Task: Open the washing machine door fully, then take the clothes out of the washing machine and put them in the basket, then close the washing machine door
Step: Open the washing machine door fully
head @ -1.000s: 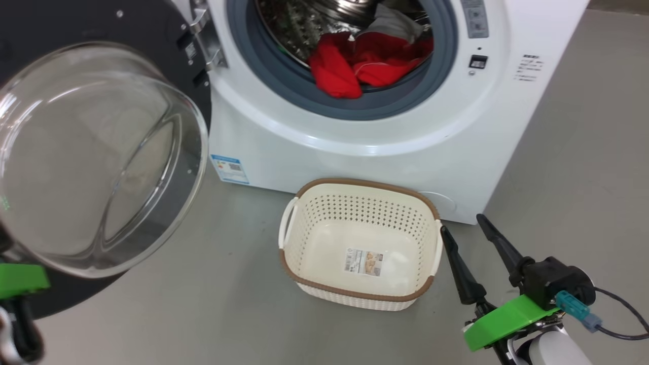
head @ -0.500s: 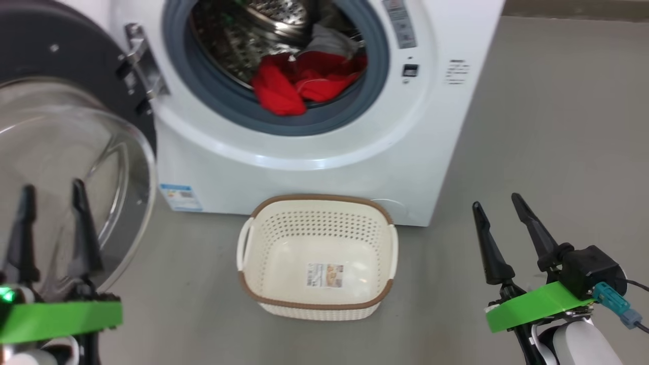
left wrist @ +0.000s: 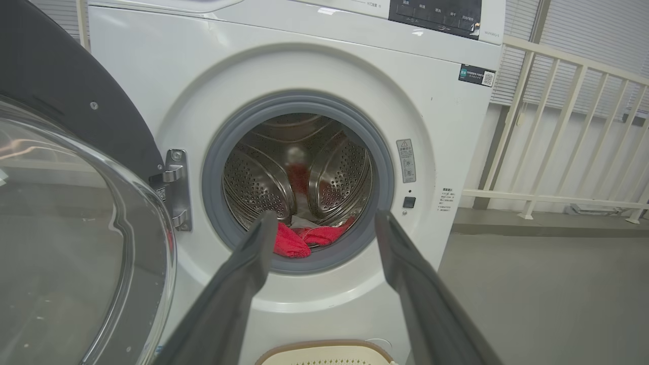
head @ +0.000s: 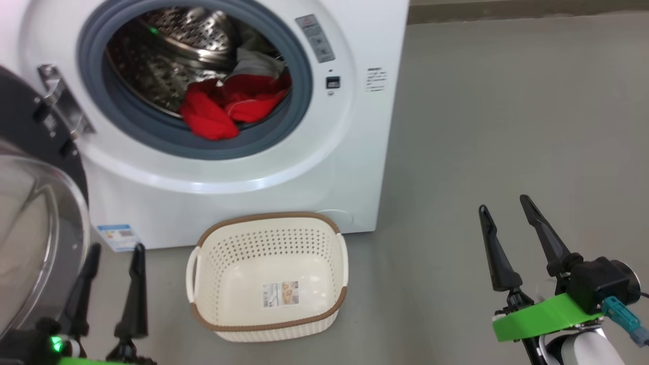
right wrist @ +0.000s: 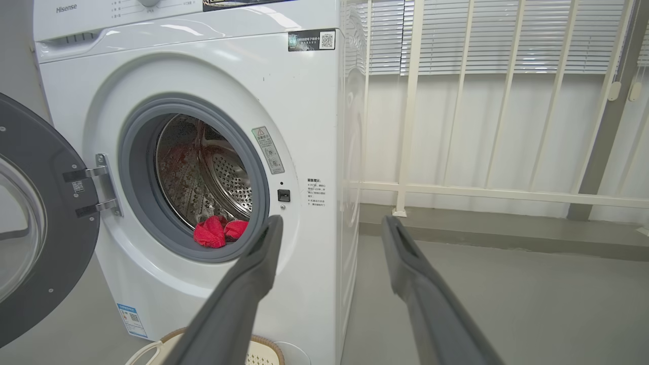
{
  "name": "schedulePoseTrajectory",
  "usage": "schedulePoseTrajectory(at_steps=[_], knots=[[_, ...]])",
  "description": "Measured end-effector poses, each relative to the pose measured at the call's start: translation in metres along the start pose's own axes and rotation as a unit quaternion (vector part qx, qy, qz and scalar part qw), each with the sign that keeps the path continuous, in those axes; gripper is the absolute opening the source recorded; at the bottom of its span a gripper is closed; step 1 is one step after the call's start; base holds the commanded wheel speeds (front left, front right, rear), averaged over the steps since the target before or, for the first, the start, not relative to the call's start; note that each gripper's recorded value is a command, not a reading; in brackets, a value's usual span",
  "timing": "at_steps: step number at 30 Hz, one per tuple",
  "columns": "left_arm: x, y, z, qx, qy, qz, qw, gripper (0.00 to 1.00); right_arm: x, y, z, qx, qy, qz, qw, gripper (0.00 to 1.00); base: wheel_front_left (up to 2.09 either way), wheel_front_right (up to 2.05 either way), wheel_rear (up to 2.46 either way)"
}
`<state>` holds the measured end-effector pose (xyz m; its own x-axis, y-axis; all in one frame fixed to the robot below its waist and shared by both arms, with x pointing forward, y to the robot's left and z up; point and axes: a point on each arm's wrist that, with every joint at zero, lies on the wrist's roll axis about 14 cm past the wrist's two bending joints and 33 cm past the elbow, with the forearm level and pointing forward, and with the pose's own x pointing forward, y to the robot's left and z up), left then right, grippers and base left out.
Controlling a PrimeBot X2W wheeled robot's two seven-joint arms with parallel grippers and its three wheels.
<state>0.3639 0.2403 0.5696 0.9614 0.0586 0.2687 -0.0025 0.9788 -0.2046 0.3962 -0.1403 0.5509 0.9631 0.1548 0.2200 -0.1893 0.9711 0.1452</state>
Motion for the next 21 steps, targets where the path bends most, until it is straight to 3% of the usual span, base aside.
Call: schedulePoseTrajectory(at_steps=[12, 21], knots=[[-0.015, -0.026, -0.039, -0.016, 0.063, -0.039, 0.997, 1.0, -0.033, -0.023, 0.007, -0.007, 0.0, -0.041, 0.999, 1.0, 0.0, 0.0, 0.0], [-0.029, -0.013, -0.054, -0.002, 0.09, -0.017, 0.996, 1.0, -0.05, -0.031, -0.002, -0.01, 0.018, -0.056, 0.998, 1.0, 0.0, 0.0, 0.0]])
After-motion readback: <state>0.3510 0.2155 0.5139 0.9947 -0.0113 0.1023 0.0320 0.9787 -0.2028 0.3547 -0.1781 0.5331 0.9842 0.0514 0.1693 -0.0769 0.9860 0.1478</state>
